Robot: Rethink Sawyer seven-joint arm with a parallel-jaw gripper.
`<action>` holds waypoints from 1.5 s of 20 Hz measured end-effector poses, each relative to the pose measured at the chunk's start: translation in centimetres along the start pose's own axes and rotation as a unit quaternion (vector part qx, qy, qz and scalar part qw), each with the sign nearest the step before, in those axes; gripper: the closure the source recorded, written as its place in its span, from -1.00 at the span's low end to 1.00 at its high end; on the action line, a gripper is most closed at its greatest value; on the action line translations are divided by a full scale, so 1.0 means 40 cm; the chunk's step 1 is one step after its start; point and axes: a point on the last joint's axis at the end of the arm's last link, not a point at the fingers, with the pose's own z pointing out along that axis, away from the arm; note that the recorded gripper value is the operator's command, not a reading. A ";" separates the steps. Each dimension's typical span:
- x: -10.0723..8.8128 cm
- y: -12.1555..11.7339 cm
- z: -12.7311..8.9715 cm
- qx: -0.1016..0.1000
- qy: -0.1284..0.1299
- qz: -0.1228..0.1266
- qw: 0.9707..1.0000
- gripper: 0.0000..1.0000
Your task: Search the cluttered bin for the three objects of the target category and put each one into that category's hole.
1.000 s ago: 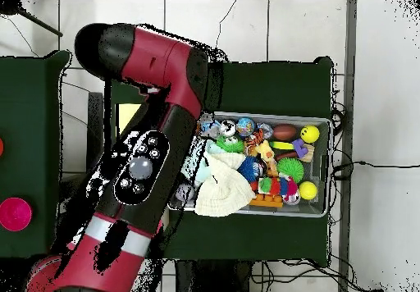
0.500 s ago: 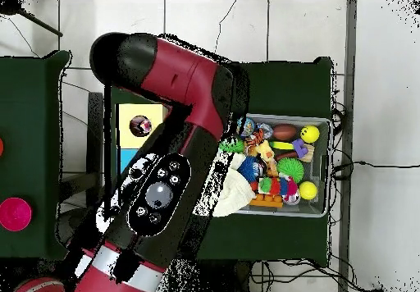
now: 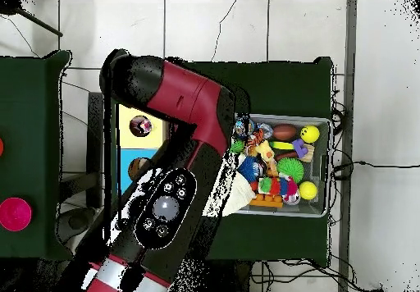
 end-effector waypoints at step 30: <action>0.233 -0.104 0.122 0.005 0.031 -0.042 0.999 1.00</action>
